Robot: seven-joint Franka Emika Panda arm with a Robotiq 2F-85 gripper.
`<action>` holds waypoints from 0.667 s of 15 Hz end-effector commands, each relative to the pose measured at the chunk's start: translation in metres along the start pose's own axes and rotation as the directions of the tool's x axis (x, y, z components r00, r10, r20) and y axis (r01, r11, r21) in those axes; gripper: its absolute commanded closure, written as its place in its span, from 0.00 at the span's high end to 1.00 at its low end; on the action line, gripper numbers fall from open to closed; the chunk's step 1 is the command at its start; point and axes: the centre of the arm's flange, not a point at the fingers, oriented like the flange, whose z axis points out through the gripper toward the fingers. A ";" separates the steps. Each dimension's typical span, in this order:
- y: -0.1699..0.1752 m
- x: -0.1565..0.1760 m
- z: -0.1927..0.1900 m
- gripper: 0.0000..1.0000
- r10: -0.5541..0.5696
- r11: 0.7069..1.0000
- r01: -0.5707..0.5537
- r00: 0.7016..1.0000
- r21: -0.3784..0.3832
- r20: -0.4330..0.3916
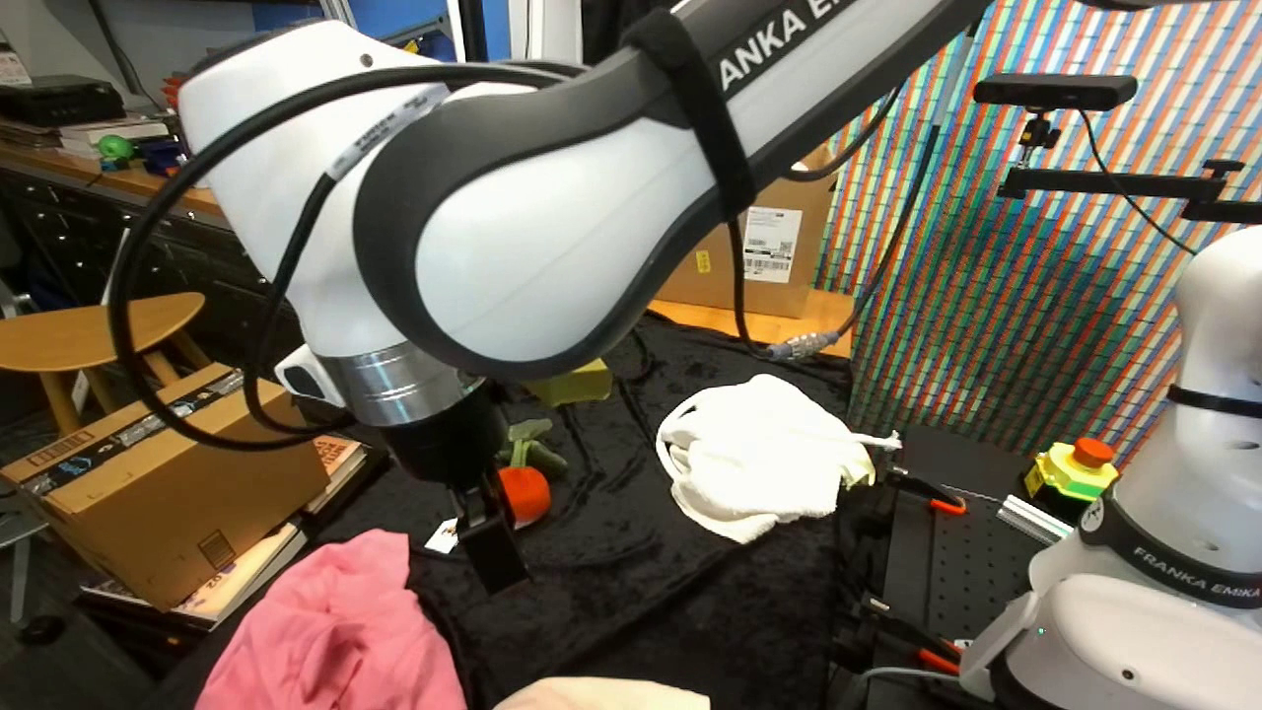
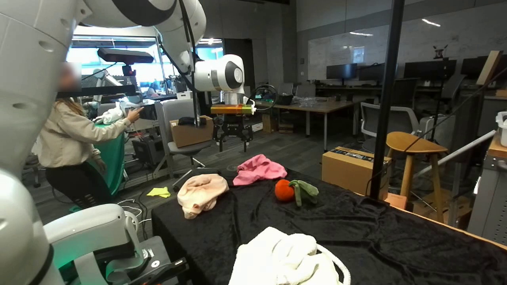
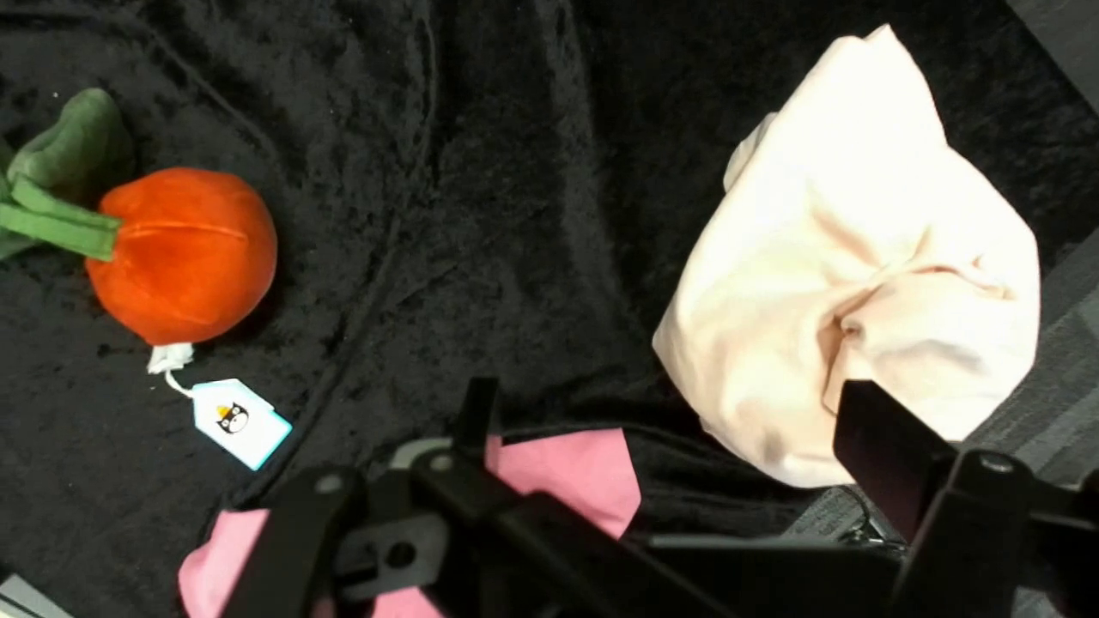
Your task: Pile the white rope, towels, t-shirts and radish together on the right side of the table
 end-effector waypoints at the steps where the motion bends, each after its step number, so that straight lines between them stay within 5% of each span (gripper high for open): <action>1: -0.003 0.035 -0.011 1.00 0.004 0.999 -0.006 1.000 -0.051 -0.023; 10: -0.036 0.089 -0.009 1.00 0.027 0.998 -0.032 0.996 -0.052 -0.090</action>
